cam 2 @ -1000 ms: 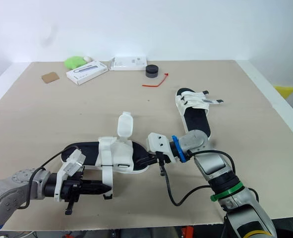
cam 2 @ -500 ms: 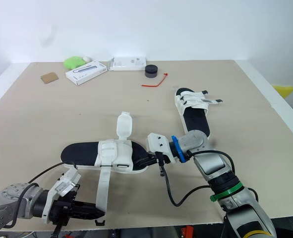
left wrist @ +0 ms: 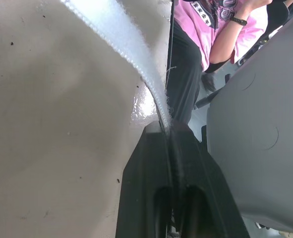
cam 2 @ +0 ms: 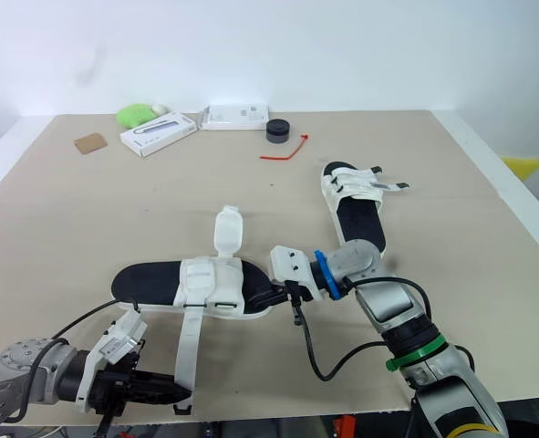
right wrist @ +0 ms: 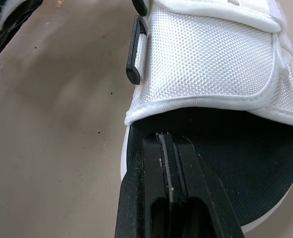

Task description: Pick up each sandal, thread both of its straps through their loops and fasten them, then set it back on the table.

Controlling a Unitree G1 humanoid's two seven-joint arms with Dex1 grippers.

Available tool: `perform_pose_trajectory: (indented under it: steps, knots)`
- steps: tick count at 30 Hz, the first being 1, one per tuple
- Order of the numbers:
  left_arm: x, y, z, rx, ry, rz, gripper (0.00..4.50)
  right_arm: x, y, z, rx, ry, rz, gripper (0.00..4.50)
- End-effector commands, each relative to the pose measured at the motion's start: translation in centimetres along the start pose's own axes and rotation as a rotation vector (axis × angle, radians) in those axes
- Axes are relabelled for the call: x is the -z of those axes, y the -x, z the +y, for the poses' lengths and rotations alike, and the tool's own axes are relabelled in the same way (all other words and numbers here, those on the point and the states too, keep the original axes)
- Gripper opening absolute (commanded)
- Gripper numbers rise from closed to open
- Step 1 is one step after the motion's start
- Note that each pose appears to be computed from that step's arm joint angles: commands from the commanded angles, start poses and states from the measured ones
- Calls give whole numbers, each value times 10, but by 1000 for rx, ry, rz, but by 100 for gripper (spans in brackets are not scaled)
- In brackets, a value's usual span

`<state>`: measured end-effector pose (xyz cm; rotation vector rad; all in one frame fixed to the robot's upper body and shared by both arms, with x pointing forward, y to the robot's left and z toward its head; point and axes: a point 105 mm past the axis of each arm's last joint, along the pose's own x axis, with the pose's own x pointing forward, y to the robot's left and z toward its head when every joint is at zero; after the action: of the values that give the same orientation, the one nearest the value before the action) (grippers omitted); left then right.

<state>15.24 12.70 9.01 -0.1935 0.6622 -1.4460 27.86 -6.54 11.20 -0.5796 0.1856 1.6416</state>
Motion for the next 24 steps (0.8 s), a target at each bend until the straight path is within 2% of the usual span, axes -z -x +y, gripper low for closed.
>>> perform_pose_trajectory:
  steps: [1,7,8,11,15,16,18,24]
  knots:
    - [-8,2,-15,46,-42,19,126,-6,-2,1,-19,32,-6,0]
    - [-13,10,-23,39,-128,29,417,-6,-3,2,-23,33,-9,0]
    - [-17,13,-21,12,-185,33,440,-6,-3,2,-23,33,-9,0]
    - [-22,26,-12,-67,-378,86,440,-5,-2,3,-26,33,-8,0]
    - [-19,39,-4,-96,-679,222,440,-5,-2,3,-32,35,-7,0]
    - [-21,40,-2,-106,-751,233,440,-5,-2,3,-32,35,-7,0]
    - [-36,41,6,-152,-1000,230,440,-5,-3,2,-35,37,-8,0]
    - [-51,33,13,-166,-1450,215,440,-7,-5,2,-38,36,-14,0]
